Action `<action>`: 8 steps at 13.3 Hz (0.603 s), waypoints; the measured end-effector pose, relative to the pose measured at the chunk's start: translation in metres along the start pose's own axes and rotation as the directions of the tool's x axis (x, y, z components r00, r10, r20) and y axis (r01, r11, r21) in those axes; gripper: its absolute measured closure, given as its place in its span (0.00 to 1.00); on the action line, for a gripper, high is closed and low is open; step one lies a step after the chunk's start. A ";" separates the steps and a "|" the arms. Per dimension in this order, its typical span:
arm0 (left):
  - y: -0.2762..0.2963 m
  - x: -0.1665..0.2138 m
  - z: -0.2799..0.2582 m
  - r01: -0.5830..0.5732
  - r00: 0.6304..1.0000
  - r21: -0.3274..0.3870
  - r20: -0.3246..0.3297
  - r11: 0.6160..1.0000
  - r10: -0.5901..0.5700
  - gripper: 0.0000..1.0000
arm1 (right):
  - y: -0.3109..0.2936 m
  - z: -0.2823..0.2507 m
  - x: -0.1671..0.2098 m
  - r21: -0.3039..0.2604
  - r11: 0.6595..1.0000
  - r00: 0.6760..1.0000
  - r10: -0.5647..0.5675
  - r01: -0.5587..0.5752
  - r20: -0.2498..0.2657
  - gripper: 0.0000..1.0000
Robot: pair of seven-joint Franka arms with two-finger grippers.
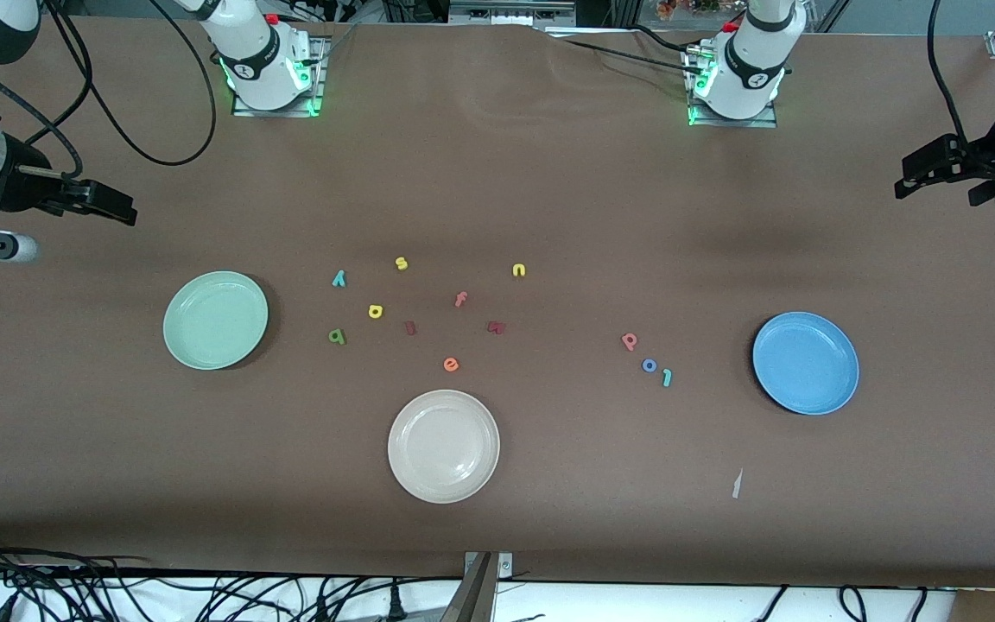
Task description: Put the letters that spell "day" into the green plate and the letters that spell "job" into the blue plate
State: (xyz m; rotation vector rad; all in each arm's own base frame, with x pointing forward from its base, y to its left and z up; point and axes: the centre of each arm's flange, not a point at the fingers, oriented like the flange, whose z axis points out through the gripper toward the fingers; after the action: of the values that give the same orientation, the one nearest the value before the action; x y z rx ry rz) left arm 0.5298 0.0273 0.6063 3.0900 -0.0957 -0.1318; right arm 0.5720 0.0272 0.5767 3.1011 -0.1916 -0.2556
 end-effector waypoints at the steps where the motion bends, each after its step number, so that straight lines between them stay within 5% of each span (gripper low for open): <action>1: 0.000 0.000 0.000 0.000 1.000 0.000 0.000 1.000 0.000 0.00 | 0.000 0.001 0.001 0.000 1.000 1.000 0.000 0.000 0.002 0.00; 8: -0.001 0.001 0.001 0.002 1.000 -0.001 0.003 1.000 -0.002 0.00 | 0.000 0.002 0.002 -0.001 1.000 1.000 0.001 -0.001 0.004 0.00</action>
State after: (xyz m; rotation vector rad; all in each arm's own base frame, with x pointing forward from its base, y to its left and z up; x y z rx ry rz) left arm 0.5304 0.0286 0.6048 3.0893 -0.0921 -0.1366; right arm 0.5731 0.0270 0.5742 3.1001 -0.1924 -0.2619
